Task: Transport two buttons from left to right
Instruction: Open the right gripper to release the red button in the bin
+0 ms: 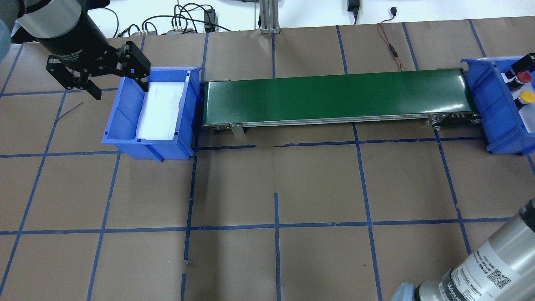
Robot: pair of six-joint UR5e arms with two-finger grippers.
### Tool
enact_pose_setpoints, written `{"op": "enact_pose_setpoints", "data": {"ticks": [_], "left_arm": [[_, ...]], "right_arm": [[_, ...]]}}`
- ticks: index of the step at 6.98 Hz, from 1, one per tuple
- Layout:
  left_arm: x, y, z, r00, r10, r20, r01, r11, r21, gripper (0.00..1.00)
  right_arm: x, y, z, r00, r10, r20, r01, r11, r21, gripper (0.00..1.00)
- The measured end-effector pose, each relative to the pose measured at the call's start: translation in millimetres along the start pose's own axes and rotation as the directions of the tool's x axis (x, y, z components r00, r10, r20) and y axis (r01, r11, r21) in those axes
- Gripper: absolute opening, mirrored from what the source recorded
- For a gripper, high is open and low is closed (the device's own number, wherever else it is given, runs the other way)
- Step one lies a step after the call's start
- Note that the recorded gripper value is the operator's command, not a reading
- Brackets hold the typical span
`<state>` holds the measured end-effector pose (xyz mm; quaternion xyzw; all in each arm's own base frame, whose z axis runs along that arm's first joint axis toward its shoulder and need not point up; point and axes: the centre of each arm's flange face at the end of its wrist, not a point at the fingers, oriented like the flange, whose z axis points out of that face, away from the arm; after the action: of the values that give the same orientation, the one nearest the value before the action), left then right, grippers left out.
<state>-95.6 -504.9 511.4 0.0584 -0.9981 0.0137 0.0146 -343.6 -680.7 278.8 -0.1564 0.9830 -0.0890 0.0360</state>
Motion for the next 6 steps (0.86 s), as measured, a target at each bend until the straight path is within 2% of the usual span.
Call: {"op": "enact_pose_setpoints", "data": {"ticks": [3,4,6], "left_arm": [[0,0,0,1.0,0.0,0.001,0.0,1.0,0.0,1.0],[0,0,0,1.0,0.0,0.0,0.0,1.0,0.0,1.0],[0,0,0,1.0,0.0,0.0,0.0,1.0,0.0,1.0]], "right_arm": [[-34,-28,-52,0.998,-0.024,-0.056,0.026,0.999,0.041,1.0],[-43,-35,-60,0.998,-0.026,-0.064,0.029,0.998,0.048,1.0],[-57,-39,-56,0.998,-0.038,-0.048,0.04,0.999,0.036,1.0]]}}
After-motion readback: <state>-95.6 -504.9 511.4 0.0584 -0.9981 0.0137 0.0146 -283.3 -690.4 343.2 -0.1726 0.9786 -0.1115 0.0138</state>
